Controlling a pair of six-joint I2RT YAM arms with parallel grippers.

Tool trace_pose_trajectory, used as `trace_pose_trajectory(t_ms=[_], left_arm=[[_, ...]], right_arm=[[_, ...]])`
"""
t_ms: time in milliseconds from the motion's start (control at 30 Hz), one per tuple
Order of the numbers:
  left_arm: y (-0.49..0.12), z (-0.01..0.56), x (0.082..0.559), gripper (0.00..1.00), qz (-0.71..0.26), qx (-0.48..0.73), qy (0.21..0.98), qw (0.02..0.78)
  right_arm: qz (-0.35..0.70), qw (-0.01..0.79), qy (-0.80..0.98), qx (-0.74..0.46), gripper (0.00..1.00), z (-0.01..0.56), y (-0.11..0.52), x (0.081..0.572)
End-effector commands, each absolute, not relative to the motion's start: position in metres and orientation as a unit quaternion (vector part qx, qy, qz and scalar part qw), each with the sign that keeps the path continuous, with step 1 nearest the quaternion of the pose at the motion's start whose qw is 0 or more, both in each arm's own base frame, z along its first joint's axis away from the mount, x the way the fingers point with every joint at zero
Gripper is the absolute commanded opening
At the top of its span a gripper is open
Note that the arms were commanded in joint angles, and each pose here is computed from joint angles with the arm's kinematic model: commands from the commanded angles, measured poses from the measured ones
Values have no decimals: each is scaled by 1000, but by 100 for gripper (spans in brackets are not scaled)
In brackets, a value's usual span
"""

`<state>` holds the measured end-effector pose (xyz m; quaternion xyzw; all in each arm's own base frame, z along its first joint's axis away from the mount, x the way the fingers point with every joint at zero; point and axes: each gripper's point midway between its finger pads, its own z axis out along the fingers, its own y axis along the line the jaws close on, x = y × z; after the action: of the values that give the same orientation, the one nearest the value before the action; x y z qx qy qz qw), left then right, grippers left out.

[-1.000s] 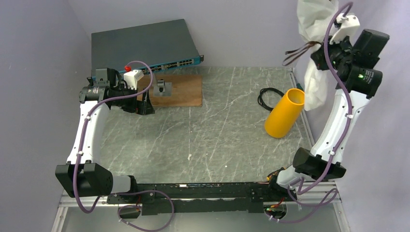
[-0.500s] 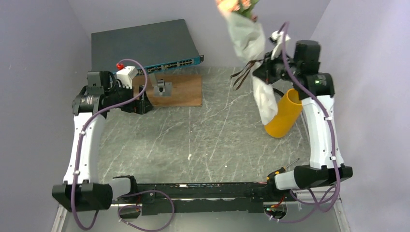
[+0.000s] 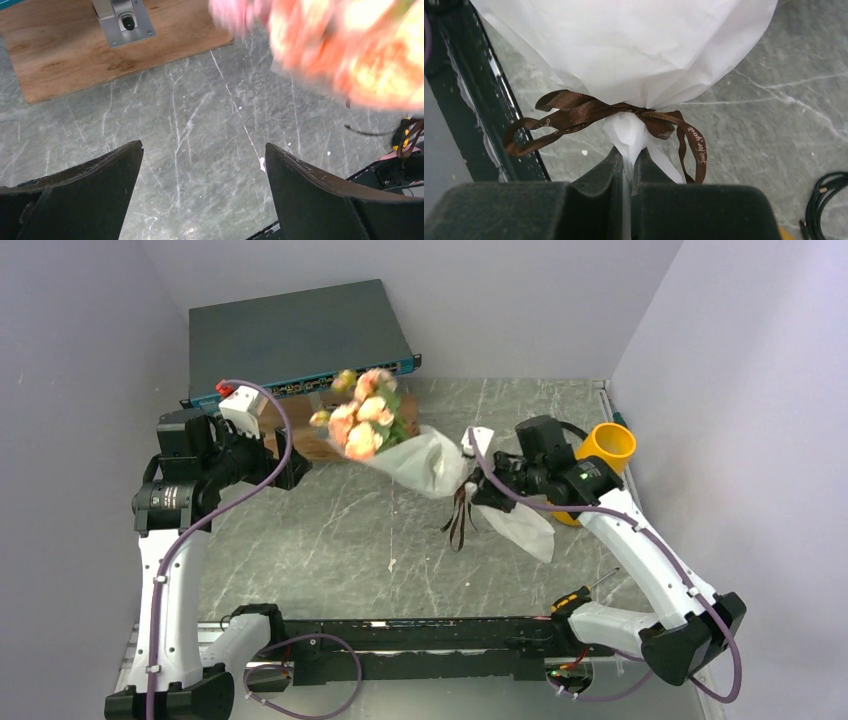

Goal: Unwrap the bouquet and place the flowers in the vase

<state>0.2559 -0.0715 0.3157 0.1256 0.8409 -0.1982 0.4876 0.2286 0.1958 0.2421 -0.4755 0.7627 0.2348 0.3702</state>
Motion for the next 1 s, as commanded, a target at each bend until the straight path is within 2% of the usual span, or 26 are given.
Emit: trace_pose_trajectory(t_ms=[0,300,600,800,867,967], left_arm=[[-72,338,256,99,-201,110,828,512],[-99,341,230,99,-264,183,806,498],[-111,316,216,99,-289,256,793,472],[-119,289,201,99,-309,337,769,448],[-123,272,194,99,-320,360,760,436],[-129,251,184,92,-337,395,740,428]], right_arm=[[205,410,700,-547,0,238,214,234],[178,362,720,-564,0,168,228,246],[190,383,760,-489,0,149,266,289],[216,345,775,-483,0,119,289,268],[228,319,787,-477,21,105,290,260],[226,295,807,-459,58,99,282,254]])
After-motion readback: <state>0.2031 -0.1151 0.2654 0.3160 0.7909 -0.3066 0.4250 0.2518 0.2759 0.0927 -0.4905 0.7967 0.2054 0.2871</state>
